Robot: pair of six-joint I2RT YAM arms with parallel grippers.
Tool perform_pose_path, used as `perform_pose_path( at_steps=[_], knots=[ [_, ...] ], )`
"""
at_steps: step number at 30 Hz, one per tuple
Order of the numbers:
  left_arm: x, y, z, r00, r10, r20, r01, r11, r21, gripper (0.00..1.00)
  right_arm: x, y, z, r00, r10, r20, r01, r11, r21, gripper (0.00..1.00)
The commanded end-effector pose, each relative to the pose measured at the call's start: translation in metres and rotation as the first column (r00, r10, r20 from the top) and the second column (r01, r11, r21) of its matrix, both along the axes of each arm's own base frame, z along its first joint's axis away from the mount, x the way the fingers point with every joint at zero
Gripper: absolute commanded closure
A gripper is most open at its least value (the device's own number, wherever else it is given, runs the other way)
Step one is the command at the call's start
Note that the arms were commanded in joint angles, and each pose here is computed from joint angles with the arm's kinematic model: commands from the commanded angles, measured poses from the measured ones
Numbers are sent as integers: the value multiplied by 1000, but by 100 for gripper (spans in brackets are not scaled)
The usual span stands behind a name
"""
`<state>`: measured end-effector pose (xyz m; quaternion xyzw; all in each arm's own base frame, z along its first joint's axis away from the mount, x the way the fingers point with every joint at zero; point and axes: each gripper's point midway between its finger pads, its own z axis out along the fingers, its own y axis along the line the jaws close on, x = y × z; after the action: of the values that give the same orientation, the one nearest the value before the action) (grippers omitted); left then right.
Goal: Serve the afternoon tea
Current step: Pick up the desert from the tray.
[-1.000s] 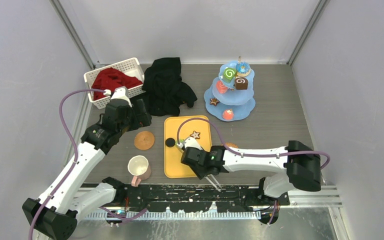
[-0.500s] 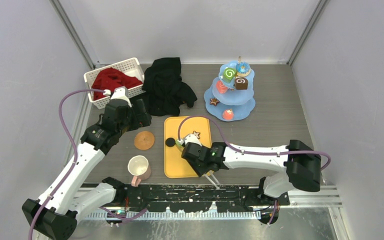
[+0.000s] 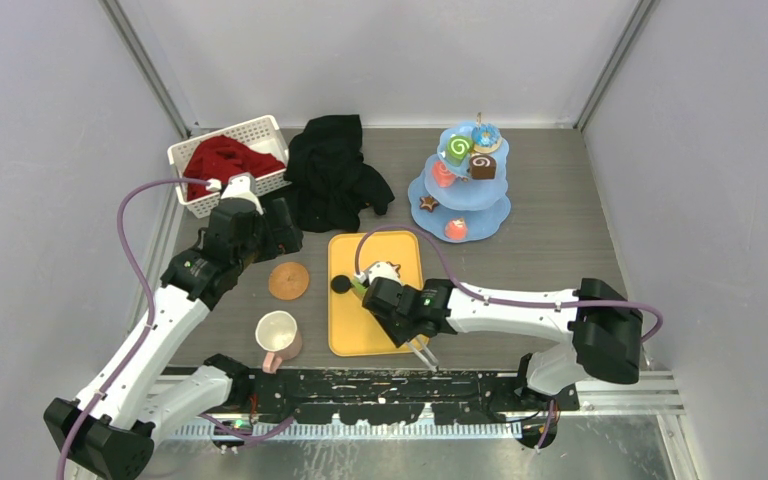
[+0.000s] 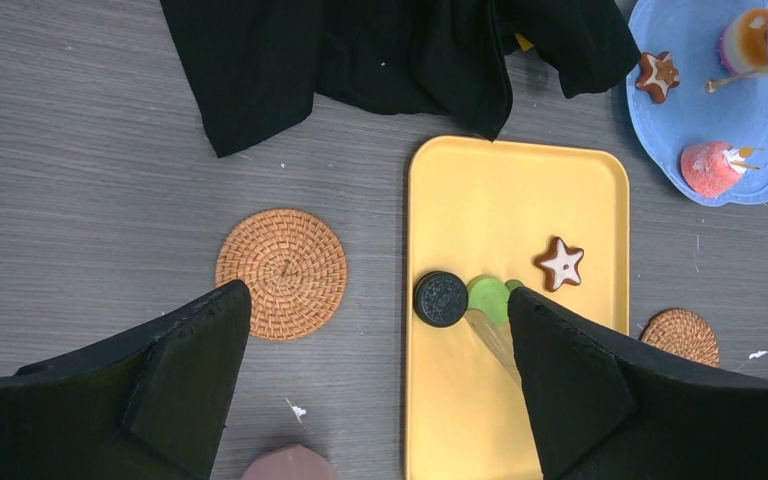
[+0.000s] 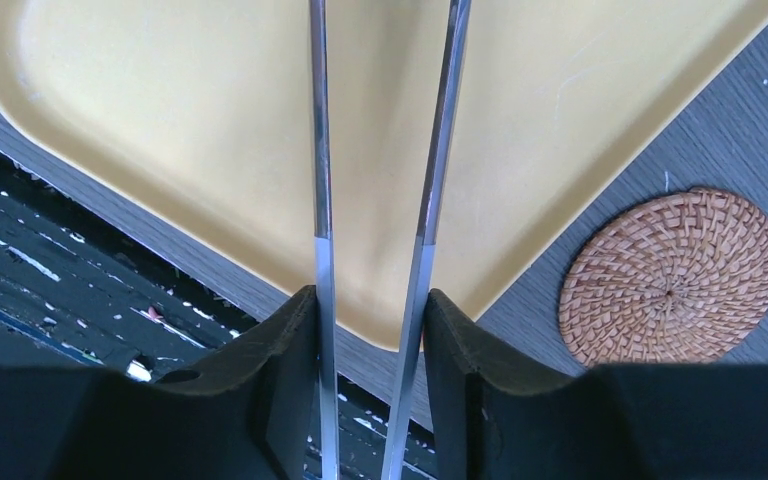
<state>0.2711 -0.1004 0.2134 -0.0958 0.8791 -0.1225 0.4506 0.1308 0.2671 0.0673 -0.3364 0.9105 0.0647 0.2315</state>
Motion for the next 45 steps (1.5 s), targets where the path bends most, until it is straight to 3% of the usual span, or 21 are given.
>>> perform_pose_path(
  at_steps=[1, 18, 32, 45],
  knots=[
    [7, 1, 22, 997, 6, 73, -5, 1000, -14, 1, 12, 11, 28, 998, -16, 63, 11, 997, 71, 67],
    [12, -5, 21, 997, 0, 71, 2, 999, -35, 1, 20, -27, 73, 980, -191, 51, 174, 955, 240, 81],
    [15, -10, 24, 997, -11, 76, 14, 999, -48, 1, 69, -101, 91, 879, -470, 79, 435, 859, 269, 78],
    [10, 0, 27, 996, 12, 92, -10, 1000, -22, 1, 101, -145, 85, 807, -583, 97, 550, 801, 238, 78]
  ],
)
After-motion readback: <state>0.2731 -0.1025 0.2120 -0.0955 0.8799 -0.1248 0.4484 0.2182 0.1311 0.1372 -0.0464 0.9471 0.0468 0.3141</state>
